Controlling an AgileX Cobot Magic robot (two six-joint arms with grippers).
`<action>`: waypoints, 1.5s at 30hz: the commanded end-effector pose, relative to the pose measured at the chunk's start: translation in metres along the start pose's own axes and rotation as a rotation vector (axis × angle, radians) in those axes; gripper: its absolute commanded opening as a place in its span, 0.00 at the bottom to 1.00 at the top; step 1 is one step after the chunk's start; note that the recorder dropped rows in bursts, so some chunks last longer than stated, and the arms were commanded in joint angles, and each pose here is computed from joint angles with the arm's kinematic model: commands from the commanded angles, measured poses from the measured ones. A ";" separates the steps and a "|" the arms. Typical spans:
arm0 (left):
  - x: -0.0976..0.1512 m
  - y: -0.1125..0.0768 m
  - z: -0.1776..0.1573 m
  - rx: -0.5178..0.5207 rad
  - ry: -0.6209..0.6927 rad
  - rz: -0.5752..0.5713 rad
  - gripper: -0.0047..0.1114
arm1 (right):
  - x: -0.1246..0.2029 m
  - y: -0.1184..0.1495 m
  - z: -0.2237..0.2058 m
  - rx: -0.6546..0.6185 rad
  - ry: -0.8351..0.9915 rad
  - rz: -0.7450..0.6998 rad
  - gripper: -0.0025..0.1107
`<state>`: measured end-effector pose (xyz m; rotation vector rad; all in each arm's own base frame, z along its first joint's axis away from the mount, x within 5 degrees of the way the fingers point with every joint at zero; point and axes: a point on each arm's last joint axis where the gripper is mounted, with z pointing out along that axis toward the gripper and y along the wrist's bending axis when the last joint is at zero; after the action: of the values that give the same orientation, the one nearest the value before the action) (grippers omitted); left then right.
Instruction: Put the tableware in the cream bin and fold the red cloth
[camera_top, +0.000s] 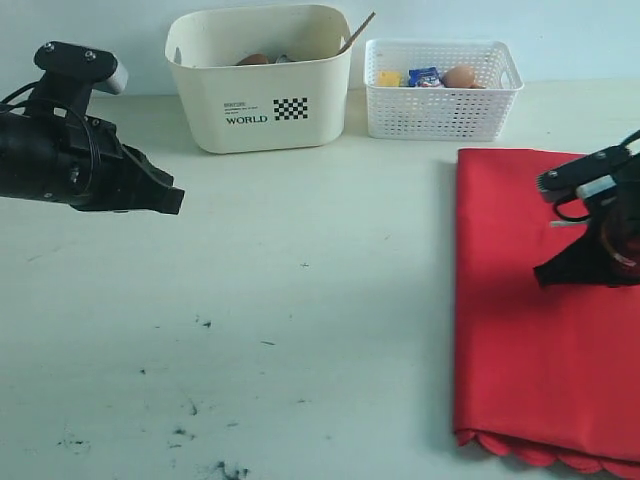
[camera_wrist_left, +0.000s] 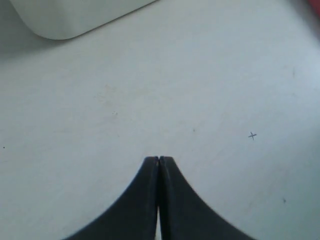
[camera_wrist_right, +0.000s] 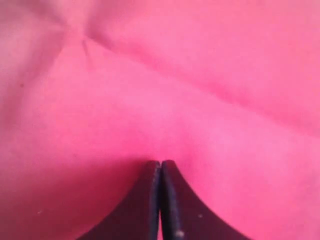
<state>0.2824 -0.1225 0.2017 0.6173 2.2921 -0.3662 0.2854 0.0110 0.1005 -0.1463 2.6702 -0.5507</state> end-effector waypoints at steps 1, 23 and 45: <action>0.000 0.000 -0.002 -0.005 -0.009 -0.018 0.06 | 0.003 -0.018 -0.003 0.025 -0.023 0.150 0.02; 0.000 0.000 -0.002 -0.002 -0.007 -0.018 0.06 | 0.044 -0.020 -0.025 -0.013 -0.015 0.189 0.02; 0.000 -0.001 -0.002 0.006 -0.005 -0.022 0.06 | -0.012 -0.069 -0.028 -0.224 -0.236 0.457 0.02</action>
<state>0.2825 -0.1226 0.2018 0.6070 2.2936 -0.3720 0.2894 -0.0554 0.1372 0.4230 2.4305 -0.2885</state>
